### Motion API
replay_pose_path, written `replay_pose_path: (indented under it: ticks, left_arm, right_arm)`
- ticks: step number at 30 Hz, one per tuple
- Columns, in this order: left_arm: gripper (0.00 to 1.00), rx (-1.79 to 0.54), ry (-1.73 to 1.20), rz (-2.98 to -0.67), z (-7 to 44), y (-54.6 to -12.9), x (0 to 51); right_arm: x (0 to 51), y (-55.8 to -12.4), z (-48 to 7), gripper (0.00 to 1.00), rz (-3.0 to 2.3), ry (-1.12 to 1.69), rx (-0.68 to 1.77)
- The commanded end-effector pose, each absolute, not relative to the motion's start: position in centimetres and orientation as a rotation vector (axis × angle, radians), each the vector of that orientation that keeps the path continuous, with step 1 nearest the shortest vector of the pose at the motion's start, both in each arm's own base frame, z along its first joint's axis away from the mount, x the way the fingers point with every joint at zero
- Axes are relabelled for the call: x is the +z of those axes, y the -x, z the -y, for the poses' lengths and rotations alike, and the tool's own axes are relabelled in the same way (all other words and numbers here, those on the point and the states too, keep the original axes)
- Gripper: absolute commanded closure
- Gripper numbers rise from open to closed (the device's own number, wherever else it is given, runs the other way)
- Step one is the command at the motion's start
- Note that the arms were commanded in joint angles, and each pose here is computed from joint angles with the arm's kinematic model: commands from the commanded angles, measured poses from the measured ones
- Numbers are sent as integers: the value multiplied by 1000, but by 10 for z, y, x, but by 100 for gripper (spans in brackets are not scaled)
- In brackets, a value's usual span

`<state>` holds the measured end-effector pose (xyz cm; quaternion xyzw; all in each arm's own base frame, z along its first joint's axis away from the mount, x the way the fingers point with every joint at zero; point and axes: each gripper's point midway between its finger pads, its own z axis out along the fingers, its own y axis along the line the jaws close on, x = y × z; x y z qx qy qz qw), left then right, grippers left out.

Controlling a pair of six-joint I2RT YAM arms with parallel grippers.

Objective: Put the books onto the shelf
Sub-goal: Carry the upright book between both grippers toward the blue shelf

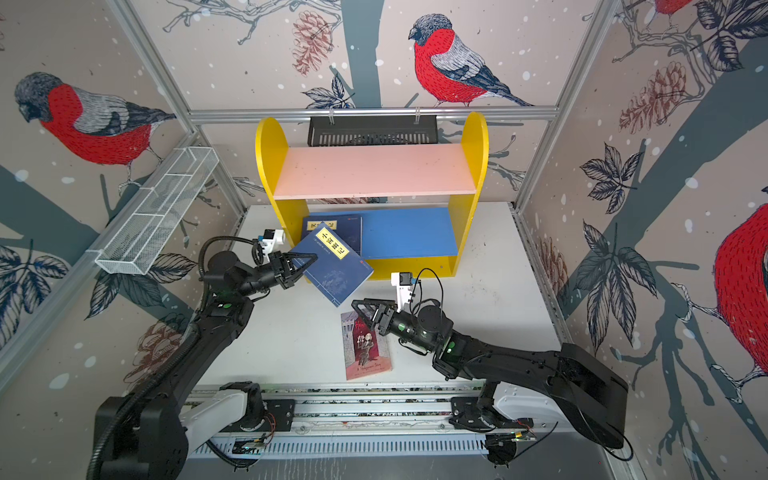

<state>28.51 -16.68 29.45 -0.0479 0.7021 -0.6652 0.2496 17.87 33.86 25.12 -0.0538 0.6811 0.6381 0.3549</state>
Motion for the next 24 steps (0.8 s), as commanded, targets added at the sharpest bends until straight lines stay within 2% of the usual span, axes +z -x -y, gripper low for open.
replay_pose_path:
  ticks: [1,12,16,18,20,22,23,24]
  left_arm:
    - [100,-1811,80,-1831,166,-284,313]
    - [100,-1836,92,-1802,166,-281,316]
    - [100,-1840,101,-1807,167,-280,313]
    - [100,-1840,108,-1810,167,-280,311]
    - [100,-1840,117,-1818,167,-280,308]
    - [100,-1833,121,-1835,167,-280,303]
    - [100,-1828,119,-1841,167,-279,302]
    - [100,-1823,113,-1843,167,-279,302]
  right_arm:
    - [280,-185,-342,28,-1644,134,1689]
    - [285,-205,-360,31,-1612,144,1763]
    - [291,-211,-368,38,-1595,160,1783]
    - [291,-214,-371,48,-1596,166,1796]
    - [290,-217,-372,67,-1600,177,1810]
    - [289,-221,-370,90,-1607,184,1818]
    - [289,-223,-368,97,-1612,192,1816]
    - [289,-226,-365,98,-1618,205,1810]
